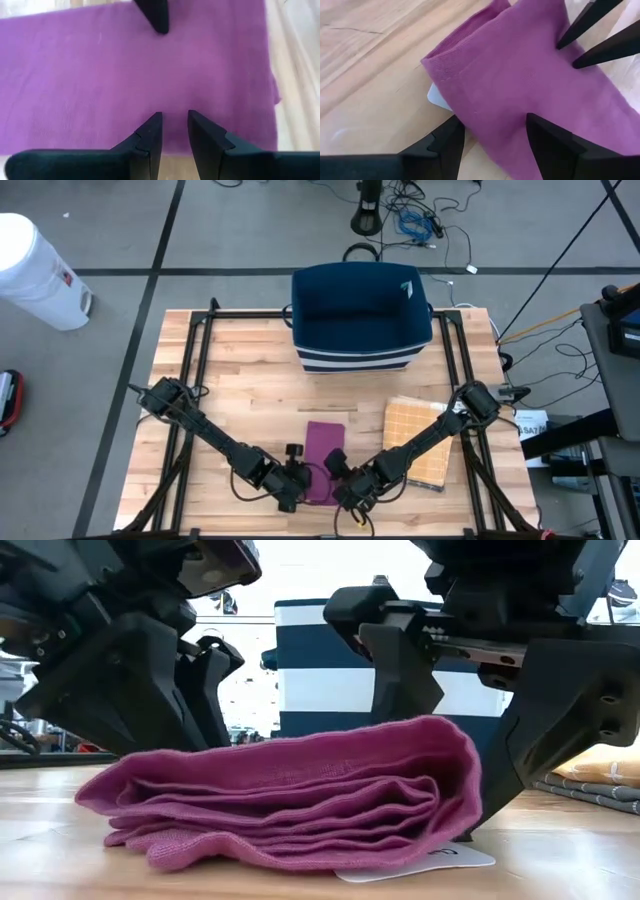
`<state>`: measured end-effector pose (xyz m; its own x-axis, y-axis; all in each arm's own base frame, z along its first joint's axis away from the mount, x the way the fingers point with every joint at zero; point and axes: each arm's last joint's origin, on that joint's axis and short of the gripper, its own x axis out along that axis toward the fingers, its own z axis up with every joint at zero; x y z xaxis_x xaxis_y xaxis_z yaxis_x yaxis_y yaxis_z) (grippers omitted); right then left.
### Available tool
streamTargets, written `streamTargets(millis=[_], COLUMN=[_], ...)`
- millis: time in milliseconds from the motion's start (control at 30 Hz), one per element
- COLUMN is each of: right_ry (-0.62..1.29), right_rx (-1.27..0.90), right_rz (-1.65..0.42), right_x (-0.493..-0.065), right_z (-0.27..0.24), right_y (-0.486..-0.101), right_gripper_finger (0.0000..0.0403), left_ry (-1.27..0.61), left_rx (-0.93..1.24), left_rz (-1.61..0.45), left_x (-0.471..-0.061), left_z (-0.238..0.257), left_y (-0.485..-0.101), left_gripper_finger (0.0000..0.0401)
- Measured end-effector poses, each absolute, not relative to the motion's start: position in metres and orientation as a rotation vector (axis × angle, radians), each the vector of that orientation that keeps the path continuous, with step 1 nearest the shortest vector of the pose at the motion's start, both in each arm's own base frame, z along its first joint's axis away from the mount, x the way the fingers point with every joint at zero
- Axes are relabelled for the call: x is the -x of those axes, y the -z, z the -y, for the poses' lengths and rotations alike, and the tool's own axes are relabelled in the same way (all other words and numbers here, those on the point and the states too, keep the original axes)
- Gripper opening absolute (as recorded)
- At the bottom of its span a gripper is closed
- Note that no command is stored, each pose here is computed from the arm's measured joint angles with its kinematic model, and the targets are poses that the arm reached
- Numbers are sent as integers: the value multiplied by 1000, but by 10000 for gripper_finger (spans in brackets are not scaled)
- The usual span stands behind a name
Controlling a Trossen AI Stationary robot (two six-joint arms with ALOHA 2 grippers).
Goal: Fold towel
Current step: Fold the purple towel
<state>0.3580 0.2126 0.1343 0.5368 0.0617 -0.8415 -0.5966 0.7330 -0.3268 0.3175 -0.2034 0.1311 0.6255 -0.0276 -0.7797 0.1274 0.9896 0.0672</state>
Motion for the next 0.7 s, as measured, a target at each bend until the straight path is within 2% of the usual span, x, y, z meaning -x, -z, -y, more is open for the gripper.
streamTargets(millis=[267,500,700], right_ry=[-409,-358,-232], right_rx=[635,551,410], right_rz=[-874,-1038,-1153], right_x=[-362,-346,-323], right_z=[-215,-208,-201], right_y=[-137,-144,-173], right_gripper_finger=[198,198,198], left_ry=[116,127,125], left_rx=[-119,-146,-179], left_rz=[-848,-847,-810], left_x=[-323,-322,-326], left_z=[203,204,202], left_y=[-134,-134,-136], left_gripper_finger=[99,99,99])
